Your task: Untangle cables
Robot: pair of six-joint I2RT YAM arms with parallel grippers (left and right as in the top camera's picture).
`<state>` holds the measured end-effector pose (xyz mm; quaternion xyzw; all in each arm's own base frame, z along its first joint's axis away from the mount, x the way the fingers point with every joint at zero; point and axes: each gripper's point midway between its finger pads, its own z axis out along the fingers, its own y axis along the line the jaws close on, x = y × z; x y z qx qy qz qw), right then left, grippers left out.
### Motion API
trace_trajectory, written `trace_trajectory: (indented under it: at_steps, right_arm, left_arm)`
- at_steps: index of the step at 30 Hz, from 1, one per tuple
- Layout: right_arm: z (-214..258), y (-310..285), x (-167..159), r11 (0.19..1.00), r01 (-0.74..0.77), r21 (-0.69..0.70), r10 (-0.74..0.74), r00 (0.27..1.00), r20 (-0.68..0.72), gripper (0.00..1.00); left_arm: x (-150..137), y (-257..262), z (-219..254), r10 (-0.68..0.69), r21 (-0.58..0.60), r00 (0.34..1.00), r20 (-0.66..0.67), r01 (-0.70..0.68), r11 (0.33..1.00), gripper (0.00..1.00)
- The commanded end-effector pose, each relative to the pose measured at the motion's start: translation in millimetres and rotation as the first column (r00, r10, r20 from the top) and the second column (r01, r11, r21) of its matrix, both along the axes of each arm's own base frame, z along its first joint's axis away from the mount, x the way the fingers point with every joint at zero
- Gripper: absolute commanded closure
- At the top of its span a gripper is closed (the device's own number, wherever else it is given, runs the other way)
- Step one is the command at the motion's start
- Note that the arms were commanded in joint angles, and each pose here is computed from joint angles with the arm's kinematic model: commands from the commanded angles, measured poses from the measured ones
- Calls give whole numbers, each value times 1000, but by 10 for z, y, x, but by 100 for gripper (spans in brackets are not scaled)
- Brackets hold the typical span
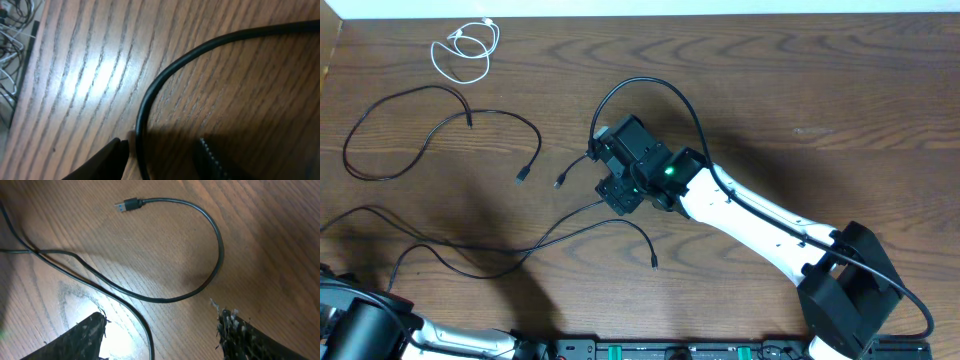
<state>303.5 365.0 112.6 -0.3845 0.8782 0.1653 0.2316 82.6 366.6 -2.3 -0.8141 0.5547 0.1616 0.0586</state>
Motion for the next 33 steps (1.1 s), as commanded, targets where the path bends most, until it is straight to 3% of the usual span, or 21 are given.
trace_trajectory:
  at_steps: [1,8,11,24,33]
  right_arm:
    - [59,33,24,1000,-8,11,8,1000,13,31]
    - [64,40,28,1000,-9,14,8,1000,15,31]
    - [66,42,32,1000,-8,15,8,1000,16,31]
    - [68,45,31,1000,-9,16,8,1000,17,32]
    - [68,49,27,1000,-1,21,1,1000,9,32]
  left_arm:
    - [-66,-249,-255,-1,-86,1000,-6,1,996,56]
    - [-66,-325,-305,-2,-108,1000,3,2,994,58]
    - [-79,-360,-308,12,-119,1000,0,-12,993,50]
    - [88,-444,-362,30,-166,993,118,-10,986,51]
    - [34,-590,-430,53,-217,990,133,-23,976,51]
